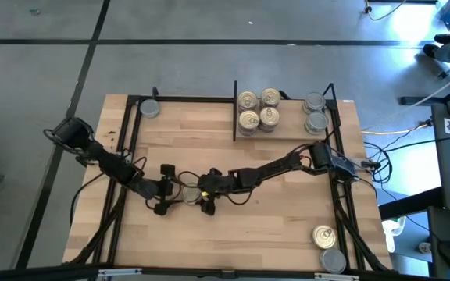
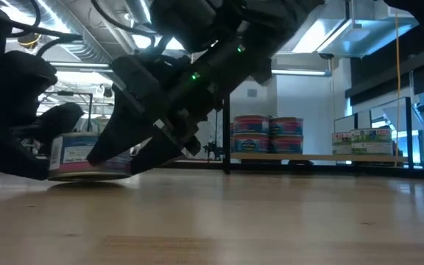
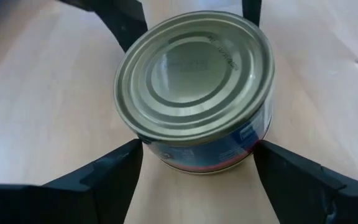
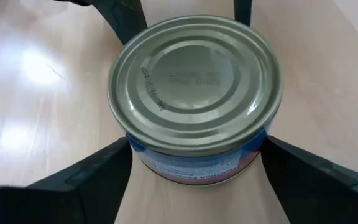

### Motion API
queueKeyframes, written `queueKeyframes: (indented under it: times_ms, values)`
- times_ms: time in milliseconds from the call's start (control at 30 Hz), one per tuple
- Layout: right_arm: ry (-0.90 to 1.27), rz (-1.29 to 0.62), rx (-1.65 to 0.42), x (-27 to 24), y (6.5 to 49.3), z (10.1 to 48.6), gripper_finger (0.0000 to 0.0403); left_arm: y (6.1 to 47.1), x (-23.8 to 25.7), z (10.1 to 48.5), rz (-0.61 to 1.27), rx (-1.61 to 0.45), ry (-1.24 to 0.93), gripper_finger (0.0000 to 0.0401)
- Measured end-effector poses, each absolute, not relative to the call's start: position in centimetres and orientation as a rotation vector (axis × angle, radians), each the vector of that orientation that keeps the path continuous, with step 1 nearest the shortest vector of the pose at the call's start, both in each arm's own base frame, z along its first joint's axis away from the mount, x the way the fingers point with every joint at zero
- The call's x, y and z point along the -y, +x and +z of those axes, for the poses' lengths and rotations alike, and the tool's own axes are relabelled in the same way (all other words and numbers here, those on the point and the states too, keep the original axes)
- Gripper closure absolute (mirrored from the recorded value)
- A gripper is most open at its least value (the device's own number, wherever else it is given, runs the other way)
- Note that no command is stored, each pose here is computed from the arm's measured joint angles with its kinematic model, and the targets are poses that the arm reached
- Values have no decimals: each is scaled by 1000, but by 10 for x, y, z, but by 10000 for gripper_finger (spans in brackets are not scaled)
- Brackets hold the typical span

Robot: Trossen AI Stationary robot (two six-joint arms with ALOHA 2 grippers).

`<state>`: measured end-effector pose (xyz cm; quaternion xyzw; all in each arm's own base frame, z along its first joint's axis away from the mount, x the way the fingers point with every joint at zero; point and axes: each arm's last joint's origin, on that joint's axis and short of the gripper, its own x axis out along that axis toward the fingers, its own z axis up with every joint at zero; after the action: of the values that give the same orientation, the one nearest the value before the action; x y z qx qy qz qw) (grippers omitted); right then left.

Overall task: Stack canned seafood by type on shelf
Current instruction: Put the blue tuna can on the shelf

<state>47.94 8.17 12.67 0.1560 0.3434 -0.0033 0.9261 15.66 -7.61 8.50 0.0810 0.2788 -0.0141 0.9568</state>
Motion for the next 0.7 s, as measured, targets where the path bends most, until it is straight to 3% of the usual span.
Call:
queueKeyframes:
  times_ms: [300, 700]
  values:
    - [400, -41, -799, -69, 484, 139, 61, 157, 74, 86, -30, -555, 425, 97]
    - [478, -72, -821, -56, 485, 140, 61, 157, 72, 86, 8, -549, 512, 97]
